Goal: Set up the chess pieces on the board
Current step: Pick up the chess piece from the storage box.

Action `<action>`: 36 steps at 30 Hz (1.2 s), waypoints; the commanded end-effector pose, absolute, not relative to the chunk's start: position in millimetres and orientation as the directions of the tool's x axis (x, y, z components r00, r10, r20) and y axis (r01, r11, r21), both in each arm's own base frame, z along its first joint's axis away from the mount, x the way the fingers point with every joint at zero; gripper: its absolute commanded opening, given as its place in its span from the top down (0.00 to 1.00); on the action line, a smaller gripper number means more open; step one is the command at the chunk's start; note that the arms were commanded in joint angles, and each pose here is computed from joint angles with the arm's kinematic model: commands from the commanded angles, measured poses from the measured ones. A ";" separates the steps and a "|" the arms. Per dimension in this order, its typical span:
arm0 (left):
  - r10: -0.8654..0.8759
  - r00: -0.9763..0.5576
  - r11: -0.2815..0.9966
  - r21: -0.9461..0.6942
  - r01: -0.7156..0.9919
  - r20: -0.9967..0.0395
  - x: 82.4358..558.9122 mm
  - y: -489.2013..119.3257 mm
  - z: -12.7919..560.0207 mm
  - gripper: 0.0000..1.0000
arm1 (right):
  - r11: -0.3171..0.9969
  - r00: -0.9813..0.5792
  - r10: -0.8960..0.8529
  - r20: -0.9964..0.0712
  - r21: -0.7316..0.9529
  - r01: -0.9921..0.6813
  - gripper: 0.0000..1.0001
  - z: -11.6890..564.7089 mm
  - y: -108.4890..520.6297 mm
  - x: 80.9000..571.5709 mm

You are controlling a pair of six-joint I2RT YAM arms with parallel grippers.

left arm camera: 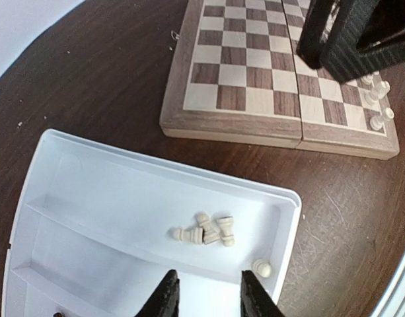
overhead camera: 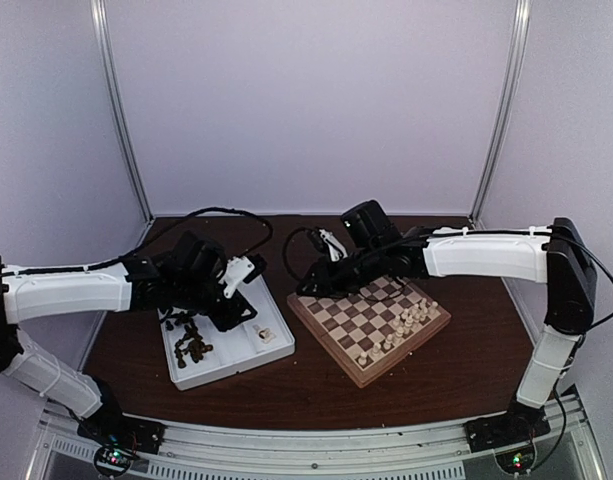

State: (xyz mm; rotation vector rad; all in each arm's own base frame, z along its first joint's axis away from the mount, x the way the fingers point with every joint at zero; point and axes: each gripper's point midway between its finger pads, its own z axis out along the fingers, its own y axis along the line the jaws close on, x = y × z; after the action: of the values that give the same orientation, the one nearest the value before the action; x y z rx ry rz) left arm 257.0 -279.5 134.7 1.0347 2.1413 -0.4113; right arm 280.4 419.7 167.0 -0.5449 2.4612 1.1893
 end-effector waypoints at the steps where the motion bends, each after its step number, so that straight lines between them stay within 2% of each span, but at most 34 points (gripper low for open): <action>1: 0.564 -0.630 0.676 -0.140 0.724 -0.535 237.4 -278.3 120.4 0.73 | 0.622 -0.821 -0.163 -0.547 0.589 -0.516 0.71 180.0 402.4 288.9; 6: 0.450 -0.801 0.761 -0.301 0.575 -0.395 228.5 -290.5 104.6 0.76 | 0.631 -0.820 -0.159 -0.550 0.582 -0.512 0.71 174.2 396.8 288.1; 15: 0.464 -0.814 0.775 -0.284 0.564 -0.349 239.4 -301.4 86.3 0.82 | 0.634 -0.805 -0.163 -0.570 0.565 -0.528 0.70 177.6 388.4 285.6; 36: 0.500 -0.816 0.815 -0.162 0.556 -0.289 264.8 -302.9 44.6 0.80 | 0.652 -0.796 -0.157 -0.585 0.544 -0.528 0.69 176.7 375.5 284.9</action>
State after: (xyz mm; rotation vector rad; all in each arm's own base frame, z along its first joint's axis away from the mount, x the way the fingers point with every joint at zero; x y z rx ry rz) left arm 257.2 -299.5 45.1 0.7999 2.7870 -0.3868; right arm 282.5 381.0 172.5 -0.5406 2.3920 1.0150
